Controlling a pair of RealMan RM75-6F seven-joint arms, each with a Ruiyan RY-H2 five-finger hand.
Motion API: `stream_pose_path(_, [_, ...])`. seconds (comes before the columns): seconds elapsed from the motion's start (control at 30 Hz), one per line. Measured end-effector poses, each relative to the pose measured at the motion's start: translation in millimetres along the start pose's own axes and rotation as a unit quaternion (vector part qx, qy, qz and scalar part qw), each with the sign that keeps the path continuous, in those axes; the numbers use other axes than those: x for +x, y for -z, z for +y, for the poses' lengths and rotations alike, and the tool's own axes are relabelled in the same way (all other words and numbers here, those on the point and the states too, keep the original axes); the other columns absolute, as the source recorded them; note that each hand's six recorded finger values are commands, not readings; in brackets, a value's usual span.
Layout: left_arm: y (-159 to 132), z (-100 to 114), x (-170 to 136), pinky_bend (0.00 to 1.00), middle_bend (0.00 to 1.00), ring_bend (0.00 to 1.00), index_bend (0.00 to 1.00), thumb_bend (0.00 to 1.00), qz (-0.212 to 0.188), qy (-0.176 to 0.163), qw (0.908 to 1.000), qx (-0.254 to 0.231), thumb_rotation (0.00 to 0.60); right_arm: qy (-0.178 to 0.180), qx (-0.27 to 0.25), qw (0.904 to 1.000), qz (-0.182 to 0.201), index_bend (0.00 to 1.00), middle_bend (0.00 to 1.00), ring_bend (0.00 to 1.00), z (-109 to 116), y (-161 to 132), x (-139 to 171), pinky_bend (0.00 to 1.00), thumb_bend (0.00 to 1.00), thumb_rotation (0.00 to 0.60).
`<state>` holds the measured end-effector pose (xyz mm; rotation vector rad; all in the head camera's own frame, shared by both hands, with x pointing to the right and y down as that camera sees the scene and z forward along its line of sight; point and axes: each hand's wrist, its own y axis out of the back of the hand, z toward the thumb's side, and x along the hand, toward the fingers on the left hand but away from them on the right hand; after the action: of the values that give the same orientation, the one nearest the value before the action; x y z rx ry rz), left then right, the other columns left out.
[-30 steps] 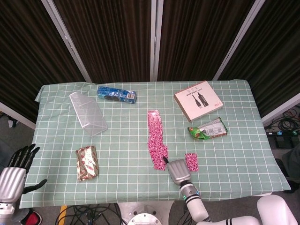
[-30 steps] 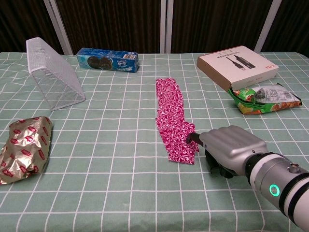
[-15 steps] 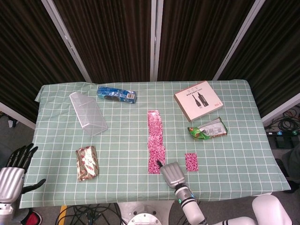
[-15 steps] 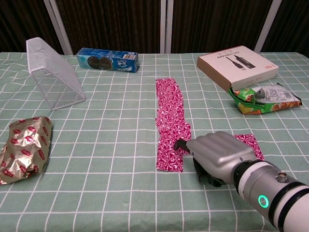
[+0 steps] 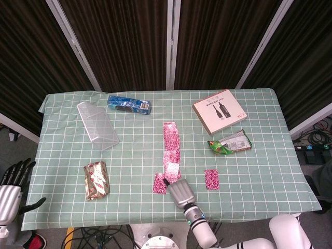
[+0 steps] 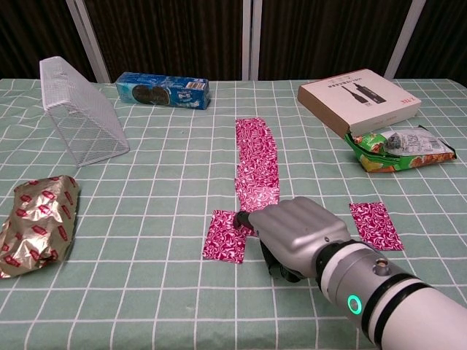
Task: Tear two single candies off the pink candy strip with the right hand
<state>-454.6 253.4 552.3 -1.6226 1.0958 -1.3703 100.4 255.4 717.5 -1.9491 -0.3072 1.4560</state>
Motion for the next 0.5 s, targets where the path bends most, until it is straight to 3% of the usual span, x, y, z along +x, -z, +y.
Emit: stream_pose_path(0.5, [7.2,6.6,-0.9,0.09,0.01,0.00,0.05,0.01,0.010,-0.007,0.9999,-0.001,0.580,0.004,-0.002,0.9999,0.016,0.15,0.91,0.85,5.0,-28.8,-11.1,0.76,1.00,0.600])
